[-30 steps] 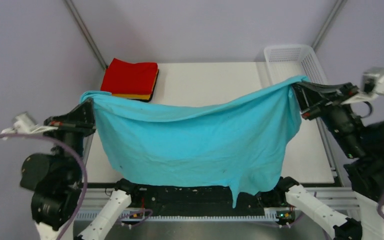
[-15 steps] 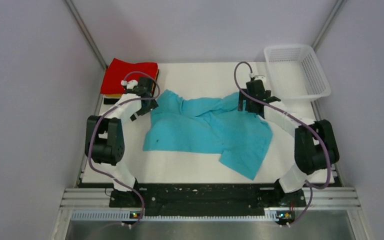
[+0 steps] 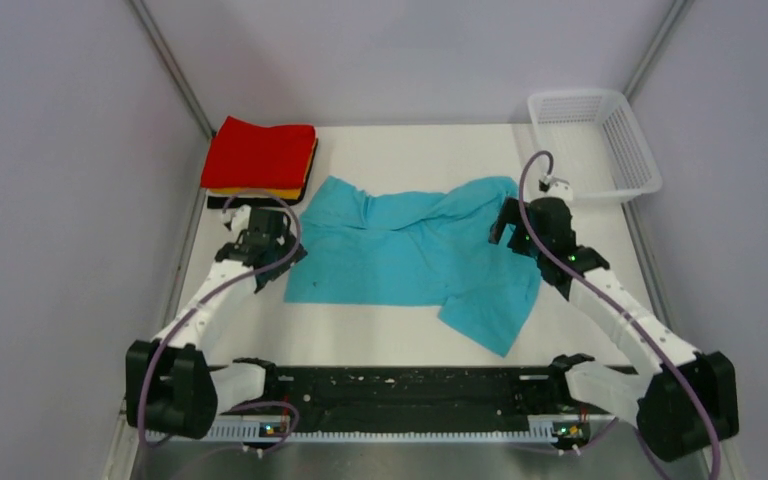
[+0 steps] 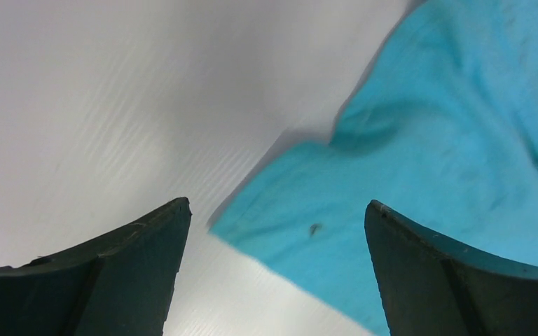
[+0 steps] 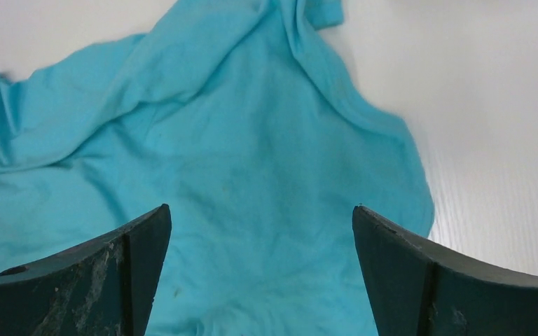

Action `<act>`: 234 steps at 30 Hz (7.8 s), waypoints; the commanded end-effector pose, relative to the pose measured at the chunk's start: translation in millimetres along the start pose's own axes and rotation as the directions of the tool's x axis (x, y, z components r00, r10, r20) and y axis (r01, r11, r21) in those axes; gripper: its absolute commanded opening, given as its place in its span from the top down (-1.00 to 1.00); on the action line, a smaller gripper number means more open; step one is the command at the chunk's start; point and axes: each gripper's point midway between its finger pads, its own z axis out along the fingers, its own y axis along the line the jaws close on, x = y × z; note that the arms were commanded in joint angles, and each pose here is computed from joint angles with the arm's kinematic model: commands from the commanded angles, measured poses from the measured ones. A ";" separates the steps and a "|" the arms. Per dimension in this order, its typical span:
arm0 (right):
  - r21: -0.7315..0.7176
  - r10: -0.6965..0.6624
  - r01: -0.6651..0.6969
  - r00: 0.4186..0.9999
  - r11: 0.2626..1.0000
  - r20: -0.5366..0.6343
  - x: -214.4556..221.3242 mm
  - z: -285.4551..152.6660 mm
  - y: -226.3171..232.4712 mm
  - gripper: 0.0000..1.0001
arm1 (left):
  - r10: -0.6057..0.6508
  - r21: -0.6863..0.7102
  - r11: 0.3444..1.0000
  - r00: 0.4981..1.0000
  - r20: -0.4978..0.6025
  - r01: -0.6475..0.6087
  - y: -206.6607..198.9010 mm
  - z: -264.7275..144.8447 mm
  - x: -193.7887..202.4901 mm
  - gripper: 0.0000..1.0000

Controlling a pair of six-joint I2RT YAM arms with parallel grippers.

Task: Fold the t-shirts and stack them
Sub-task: Flatten out the tshirt

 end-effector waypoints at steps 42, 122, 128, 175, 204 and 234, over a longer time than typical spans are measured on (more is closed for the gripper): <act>0.152 -0.019 0.109 0.867 0.982 -0.499 178.9 -91.3 -32.9 -0.80 | -0.054 0.039 0.998 0.992 -0.112 0.059 31.2 7.6 68.8 1.00; 0.081 -0.098 0.059 0.741 0.995 0.664 -254.2 -259.1 53.3 0.99 | -0.242 0.553 0.830 0.845 0.477 -0.074 -75.9 -252.2 -184.6 1.00; 0.147 -0.132 0.064 0.848 0.987 0.513 -207.5 -98.8 54.4 0.96 | -0.061 0.249 0.968 0.926 0.373 -0.036 -105.9 -72.2 -166.4 1.00; -0.396 0.076 -0.154 0.976 0.905 -0.206 -24.7 180.2 119.2 -0.97 | 0.212 0.383 0.903 0.977 -0.002 -0.195 -182.4 19.2 -43.0 -0.98; -0.404 0.001 0.054 0.991 0.913 0.135 -145.5 143.5 163.7 -0.98 | 0.211 0.299 0.938 0.973 -0.096 -0.174 -103.1 18.1 31.6 -0.97; -0.465 0.074 -0.117 0.991 0.877 -0.110 -49.1 258.5 195.9 -0.97 | 0.213 0.255 0.953 0.961 -0.178 -0.164 -63.4 31.0 77.5 -0.97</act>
